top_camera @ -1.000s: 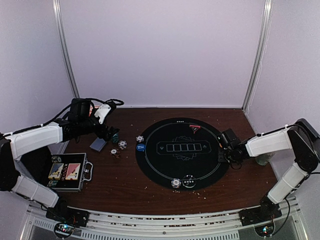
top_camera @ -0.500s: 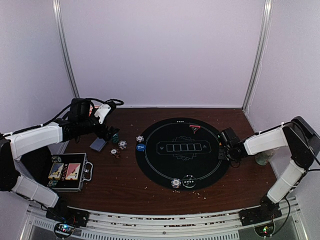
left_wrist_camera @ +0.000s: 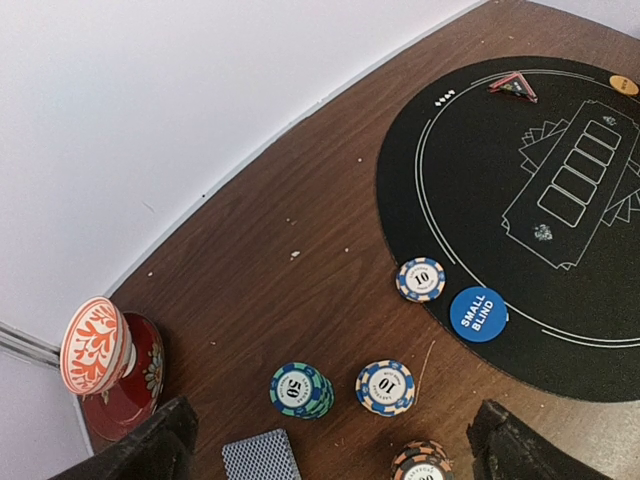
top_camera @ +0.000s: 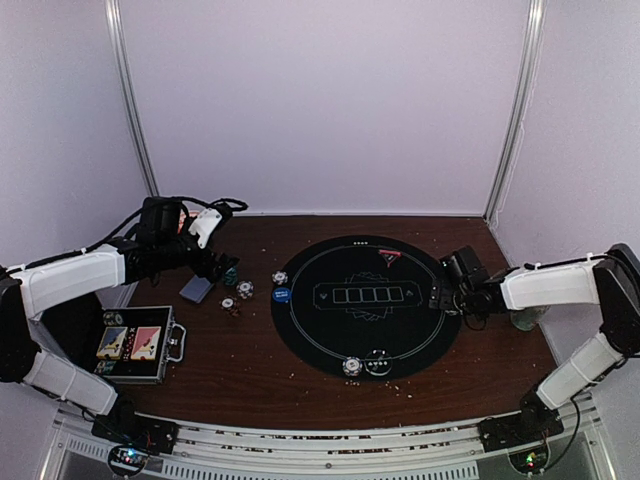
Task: Distribute texas hold em gaming equipment
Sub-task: Place the poker chips pile in the big blind area, then pick up the poker chip from the pile of poker chips.
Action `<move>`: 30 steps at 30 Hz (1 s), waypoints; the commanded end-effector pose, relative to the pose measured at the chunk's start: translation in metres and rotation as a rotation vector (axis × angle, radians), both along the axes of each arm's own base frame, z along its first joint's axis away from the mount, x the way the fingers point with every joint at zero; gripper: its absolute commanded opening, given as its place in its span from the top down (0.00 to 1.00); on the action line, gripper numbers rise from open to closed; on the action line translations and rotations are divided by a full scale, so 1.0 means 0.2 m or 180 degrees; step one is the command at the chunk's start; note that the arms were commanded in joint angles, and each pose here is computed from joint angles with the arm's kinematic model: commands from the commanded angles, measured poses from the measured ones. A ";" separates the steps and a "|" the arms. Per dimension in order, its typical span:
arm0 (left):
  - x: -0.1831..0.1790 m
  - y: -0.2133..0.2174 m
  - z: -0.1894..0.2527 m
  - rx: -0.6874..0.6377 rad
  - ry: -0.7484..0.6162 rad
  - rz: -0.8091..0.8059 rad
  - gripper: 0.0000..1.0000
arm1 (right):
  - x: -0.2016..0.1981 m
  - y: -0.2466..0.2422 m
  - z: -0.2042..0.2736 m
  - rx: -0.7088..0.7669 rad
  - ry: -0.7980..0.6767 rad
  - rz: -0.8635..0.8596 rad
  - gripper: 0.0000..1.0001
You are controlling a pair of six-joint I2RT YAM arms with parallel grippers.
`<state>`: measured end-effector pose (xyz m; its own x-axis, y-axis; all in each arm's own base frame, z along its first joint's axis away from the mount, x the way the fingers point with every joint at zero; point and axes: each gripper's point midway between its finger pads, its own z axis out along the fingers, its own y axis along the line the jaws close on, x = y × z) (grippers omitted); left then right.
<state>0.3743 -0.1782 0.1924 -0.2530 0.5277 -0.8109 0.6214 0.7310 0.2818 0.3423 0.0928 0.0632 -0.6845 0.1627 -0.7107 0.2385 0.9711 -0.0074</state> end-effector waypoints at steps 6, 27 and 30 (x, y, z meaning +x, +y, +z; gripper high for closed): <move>0.00 -0.01 0.03 -0.0046 -0.0113 -0.0102 0.02 | -0.04 0.32 0.49 0.0089 -0.0524 0.0635 0.00; 0.09 0.00 -0.27 0.0286 0.0352 -0.0030 0.02 | -0.10 0.62 0.34 0.0215 -0.0559 0.1120 0.00; 0.10 0.01 -0.28 0.0272 0.0399 0.0004 0.02 | -0.10 0.63 0.32 0.0196 -0.0521 0.1134 0.00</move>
